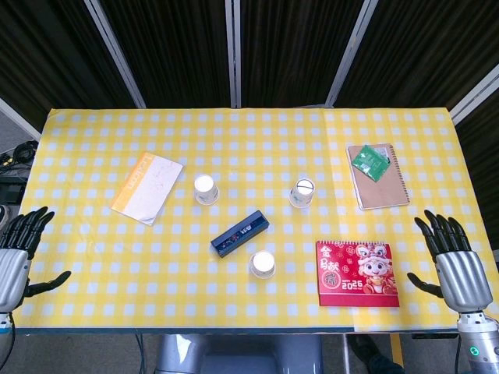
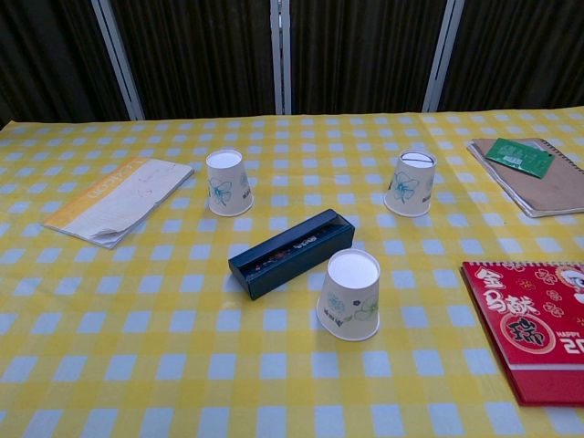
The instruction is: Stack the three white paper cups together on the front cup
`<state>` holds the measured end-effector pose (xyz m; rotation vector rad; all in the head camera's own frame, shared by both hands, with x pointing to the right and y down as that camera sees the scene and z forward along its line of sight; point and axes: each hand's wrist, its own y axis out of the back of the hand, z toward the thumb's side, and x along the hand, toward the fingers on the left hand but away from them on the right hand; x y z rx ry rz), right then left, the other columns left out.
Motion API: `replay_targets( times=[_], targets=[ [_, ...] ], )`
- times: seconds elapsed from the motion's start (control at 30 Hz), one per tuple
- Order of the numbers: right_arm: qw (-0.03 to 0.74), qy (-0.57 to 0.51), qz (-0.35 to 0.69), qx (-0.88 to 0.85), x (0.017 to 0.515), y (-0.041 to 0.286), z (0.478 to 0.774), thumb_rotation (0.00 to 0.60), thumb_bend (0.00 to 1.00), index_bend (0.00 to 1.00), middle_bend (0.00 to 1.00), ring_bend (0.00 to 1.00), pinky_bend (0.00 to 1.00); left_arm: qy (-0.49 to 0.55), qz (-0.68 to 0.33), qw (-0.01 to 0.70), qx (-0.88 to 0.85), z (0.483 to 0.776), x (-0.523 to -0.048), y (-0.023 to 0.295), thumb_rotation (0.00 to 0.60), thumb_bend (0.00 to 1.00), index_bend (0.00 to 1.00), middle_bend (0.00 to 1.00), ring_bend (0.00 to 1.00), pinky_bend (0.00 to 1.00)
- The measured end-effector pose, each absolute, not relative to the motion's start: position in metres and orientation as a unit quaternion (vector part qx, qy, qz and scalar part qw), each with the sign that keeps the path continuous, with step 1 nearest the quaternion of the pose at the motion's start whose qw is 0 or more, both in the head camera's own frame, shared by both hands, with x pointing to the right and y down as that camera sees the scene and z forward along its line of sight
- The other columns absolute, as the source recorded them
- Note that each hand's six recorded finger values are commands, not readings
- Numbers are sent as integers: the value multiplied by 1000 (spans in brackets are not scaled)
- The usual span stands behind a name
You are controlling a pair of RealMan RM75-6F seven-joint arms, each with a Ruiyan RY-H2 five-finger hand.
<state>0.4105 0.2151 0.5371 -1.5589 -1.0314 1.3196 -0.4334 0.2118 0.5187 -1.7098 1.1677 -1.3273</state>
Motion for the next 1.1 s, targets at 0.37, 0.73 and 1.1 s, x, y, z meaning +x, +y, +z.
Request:
replay_targets(
  times=[0.37,0.73,1.1],
  targets=[
    [403,-415,531,-619,417,210,542,600,0,0,0,0,0,444,-517,328,-654,520,-436,213,600,0,0,0,0,0],
    [410,-370,498,-669,380,154,558,600,0,29,78,0,255,441,-521,331,-651,524,-435,207,600,0,0,0,0,0],
    [361,-272,495,-742,292,59,616,600,33,102,162,13,291,429,-541,326,-646,537,-435,203,600,0,0,0,0,0]
  ],
)
